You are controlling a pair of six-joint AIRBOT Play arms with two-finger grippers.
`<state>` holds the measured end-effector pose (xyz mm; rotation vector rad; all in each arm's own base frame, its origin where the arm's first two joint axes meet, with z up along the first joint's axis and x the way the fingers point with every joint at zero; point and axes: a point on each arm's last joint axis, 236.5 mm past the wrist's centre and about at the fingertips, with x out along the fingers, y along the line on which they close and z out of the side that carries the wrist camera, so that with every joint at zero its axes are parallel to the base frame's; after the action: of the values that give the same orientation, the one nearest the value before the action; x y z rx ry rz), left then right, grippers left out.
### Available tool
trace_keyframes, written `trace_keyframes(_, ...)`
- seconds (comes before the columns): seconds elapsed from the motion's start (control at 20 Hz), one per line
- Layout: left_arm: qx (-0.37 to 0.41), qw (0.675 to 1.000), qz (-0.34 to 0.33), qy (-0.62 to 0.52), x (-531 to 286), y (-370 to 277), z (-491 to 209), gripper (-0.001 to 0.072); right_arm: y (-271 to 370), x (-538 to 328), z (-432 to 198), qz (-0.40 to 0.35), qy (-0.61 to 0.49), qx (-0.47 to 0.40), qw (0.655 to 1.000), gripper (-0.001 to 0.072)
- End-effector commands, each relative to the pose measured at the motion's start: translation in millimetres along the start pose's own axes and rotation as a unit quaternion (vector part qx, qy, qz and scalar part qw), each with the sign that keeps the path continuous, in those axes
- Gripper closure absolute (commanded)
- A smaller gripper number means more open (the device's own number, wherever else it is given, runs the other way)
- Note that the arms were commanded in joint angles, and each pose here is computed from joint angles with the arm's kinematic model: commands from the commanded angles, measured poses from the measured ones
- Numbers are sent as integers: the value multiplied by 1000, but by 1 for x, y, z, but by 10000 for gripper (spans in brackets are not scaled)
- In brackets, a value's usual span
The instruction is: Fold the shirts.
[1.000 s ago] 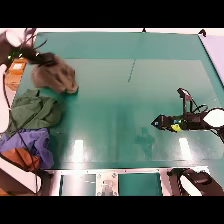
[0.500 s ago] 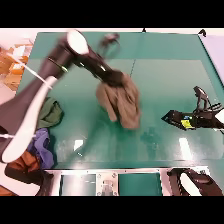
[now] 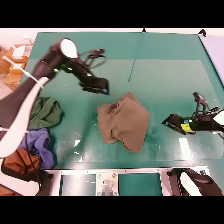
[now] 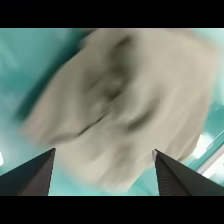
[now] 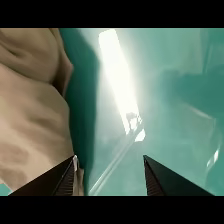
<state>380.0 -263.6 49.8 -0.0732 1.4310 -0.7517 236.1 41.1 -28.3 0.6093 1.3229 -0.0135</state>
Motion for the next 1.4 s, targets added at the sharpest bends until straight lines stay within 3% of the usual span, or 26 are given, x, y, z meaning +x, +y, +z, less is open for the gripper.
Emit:
trace_keyframes(0.0,-79,996,1,43,-22,61,-31,2,4,30,-27,36,59,13,998,223)
trace_keyframes(0.25,-136,989,-45,45,39,80,-54,2,4,64,-90,83,142,52,985,224)
trace_keyframes(0.4,-156,981,-109,-26,73,66,-34,2,16,74,-91,127,132,64,981,224)
trace_keyframes(0.55,-155,976,-121,-96,75,61,-2,2,42,81,-82,185,129,75,971,226)
trace_keyframes(0.7,-145,977,-123,-99,79,52,1,2,63,102,-102,198,165,60,964,310)
trace_keyframes(0.75,-141,977,-126,-98,80,49,1,2,69,108,-106,199,172,42,964,418)
trace_keyframes(0.8,-141,977,-126,-98,80,48,1,2,75,110,-109,200,180,13,963,643)
trace_keyframes(0.85,-140,977,-126,-98,80,48,1,2,80,107,-107,203,186,-5,961,691)
trace_keyframes(0.95,-141,977,-129,-94,78,48,-1,2,81,88,-84,203,185,-29,961,693)
trace_keyframes(1.05,-135,979,-129,-83,77,50,-7,2,49,60,-39,143,148,-33,978,693)
trace_keyframes(1.2,-140,978,-121,-93,76,58,-4,2,-27,-2,50,23,21,25,999,693)
trace_keyframes(1.35,-129,980,-117,-95,85,48,-2,2,-49,-19,81,20,-20,80,996,693)
